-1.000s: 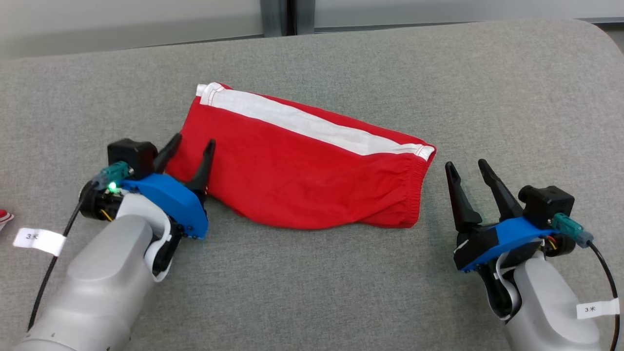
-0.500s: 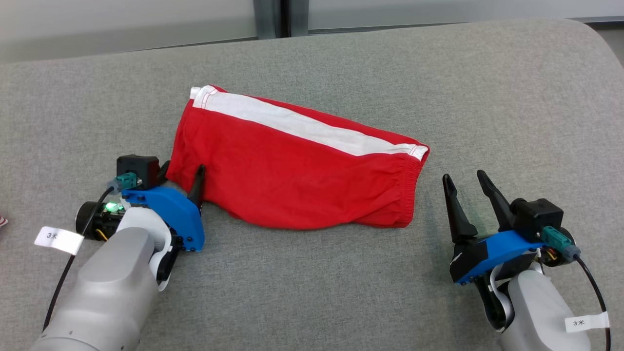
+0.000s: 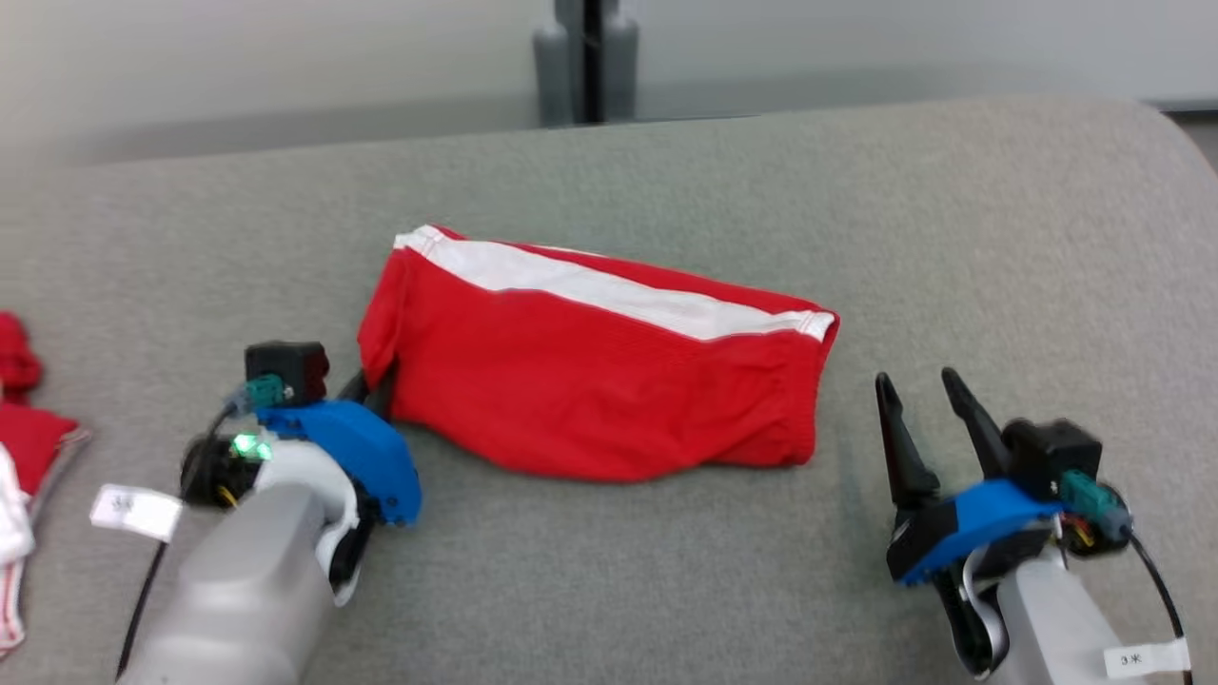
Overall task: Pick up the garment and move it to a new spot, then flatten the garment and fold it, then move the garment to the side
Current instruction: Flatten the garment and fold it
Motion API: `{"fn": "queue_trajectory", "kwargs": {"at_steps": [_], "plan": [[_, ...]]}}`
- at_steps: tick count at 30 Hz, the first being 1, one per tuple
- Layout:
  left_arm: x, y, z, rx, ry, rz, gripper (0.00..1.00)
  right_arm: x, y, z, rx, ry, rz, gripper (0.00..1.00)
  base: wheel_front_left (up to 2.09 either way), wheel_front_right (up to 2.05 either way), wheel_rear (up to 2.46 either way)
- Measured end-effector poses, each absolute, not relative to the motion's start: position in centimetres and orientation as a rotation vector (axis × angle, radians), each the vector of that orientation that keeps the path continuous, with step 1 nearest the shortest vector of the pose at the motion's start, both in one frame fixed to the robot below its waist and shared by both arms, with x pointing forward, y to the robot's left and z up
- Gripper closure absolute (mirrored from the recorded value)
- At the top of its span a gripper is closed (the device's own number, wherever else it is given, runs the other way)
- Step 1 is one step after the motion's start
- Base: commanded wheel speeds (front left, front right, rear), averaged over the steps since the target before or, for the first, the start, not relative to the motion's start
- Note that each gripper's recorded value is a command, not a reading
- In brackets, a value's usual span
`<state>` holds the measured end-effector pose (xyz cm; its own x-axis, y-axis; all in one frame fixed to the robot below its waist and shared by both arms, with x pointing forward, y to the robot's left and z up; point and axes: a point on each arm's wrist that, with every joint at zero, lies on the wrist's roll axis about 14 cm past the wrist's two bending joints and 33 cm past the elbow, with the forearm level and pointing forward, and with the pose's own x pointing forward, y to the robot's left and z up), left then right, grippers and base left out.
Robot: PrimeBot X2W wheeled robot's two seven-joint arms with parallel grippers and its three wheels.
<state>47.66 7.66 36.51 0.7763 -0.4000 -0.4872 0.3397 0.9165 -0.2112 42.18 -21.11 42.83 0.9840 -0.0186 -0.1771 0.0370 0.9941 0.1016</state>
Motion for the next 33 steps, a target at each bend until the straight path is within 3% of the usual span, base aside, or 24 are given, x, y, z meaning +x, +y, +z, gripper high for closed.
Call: {"fn": "queue_trajectory", "kwargs": {"at_steps": [9, 20, 21, 22, 23, 33], "plan": [[42.9, 10.1, 38.9, -0.241, 0.476, -0.263, 1.0, 39.9, -18.7, 43.4, 0.131, 0.17, 0.026, 0.0, 0.0, 0.0, 0.0], [34.8, 11.9, 36.8, -0.294, 0.481, -0.126, 1.0, 38.0, -15.6, 43.0, 0.155, 0.187, 0.106, 0.0, 0.0, 0.0, 0.0], [34.7, 12.2, 36.9, -0.284, 0.471, -0.119, 0.9, 38.1, -15.2, 43.0, 0.157, 0.187, 0.117, 0.0, 0.0, 0.0, 0.0], [34.8, 12.4, 37.3, -0.276, 0.452, -0.115, 0.54, 38.3, -14.8, 43.1, 0.156, 0.185, 0.131, 0.0, 0.0, 0.0, 0.0], [35.0, 12.5, 37.7, -0.271, 0.434, -0.112, 0.0, 38.6, -14.4, 43.3, 0.159, 0.18, 0.142, 0.0, 0.0, 0.0, 0.0], [35.2, 13.4, 39.2, -0.25, 0.346, -0.084, 0.0, 42.1, -10.4, 43.7, 0.161, 0.19, 0.249, 0.0, 0.0, 0.0, 0.0]]}}
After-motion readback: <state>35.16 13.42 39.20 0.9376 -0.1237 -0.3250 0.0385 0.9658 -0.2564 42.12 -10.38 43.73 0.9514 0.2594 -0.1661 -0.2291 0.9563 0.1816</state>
